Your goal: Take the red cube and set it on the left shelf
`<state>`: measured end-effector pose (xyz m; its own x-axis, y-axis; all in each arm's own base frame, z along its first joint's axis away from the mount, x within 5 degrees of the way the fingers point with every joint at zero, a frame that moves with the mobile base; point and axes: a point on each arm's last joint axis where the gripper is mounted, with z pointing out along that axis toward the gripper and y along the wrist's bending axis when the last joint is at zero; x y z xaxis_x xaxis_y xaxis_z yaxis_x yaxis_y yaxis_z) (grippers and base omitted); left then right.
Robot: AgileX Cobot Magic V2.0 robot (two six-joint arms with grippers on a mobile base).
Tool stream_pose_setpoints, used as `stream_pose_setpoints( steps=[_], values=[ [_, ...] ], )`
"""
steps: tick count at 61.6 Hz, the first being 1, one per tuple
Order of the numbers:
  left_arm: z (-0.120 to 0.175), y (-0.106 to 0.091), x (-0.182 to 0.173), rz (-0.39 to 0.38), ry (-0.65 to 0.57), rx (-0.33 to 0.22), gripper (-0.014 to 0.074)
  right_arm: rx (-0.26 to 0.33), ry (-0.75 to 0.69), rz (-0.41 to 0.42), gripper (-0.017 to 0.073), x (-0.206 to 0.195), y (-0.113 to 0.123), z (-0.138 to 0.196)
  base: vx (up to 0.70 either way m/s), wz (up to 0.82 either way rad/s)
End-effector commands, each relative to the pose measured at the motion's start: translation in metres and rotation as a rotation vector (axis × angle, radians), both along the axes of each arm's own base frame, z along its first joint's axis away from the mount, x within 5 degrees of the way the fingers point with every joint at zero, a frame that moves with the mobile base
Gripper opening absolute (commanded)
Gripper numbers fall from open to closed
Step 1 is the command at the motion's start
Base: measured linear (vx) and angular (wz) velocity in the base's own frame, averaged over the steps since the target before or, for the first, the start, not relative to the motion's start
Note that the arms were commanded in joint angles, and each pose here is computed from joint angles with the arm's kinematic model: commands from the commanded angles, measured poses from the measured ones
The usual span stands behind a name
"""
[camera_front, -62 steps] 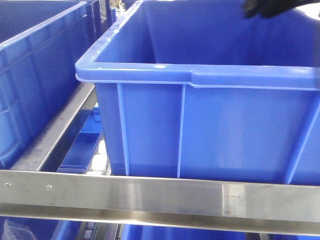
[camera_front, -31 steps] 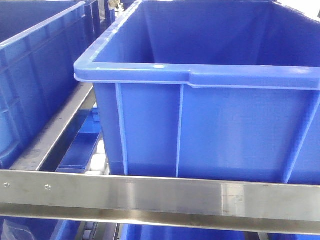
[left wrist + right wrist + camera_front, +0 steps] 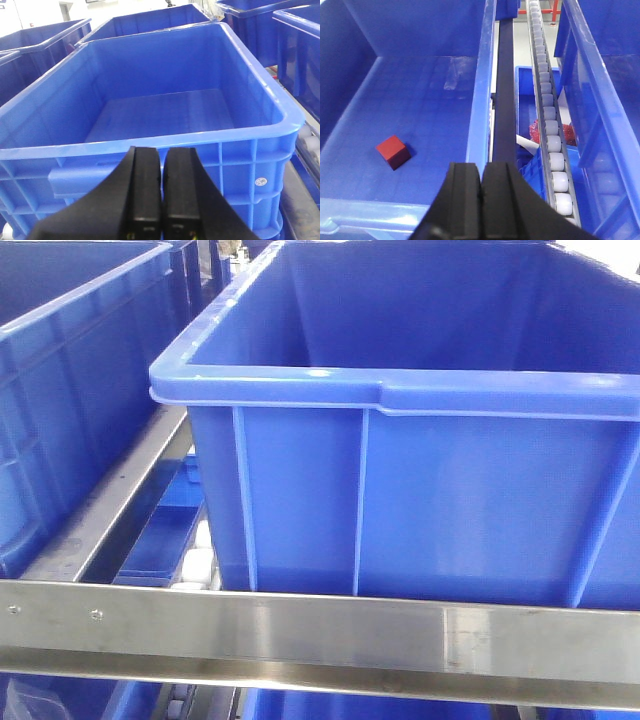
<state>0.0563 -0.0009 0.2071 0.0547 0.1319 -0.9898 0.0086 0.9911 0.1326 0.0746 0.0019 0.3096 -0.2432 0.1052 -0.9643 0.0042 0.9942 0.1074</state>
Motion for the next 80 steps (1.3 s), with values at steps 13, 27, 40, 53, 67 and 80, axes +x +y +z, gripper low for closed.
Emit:
stream_pose_setpoints(
  steps=[13, 27, 40, 53, 67, 80],
  values=[
    [0.0, 0.0, 0.001, -0.004, -0.062, -0.005, 0.0106, -0.01, -0.094, -0.008, 0.0053, 0.001, -0.001, 0.015, 0.0, 0.0],
    [0.0, 0.0, 0.001, -0.004, -0.062, -0.005, 0.0106, -0.01, -0.106, -0.008, 0.0053, -0.001, -0.001, 0.012, 0.0, 0.0],
    [0.0, 0.0, 0.001, -0.004, -0.062, -0.005, 0.0106, 0.01, -0.197, -0.014, 0.0053, -0.005, -0.001, -0.022, 0.0, 0.0],
    [0.0, 0.0, 0.001, -0.004, -0.062, -0.005, 0.0106, 0.01, -0.34, -0.022, 0.0053, -0.018, -0.002, -0.073, 0.0, 0.0],
    [0.0, 0.0, 0.001, -0.004, -0.062, -0.005, 0.0106, 0.002, -0.329, -0.022, 0.0053, -0.021, -0.002, -0.099, 0.0, 0.0],
    [0.0, 0.0, 0.001, -0.004, -0.062, -0.005, 0.0106, -0.014, -0.329, -0.021, 0.0053, -0.021, -0.002, -0.099, 0.0, 0.0]
  ],
)
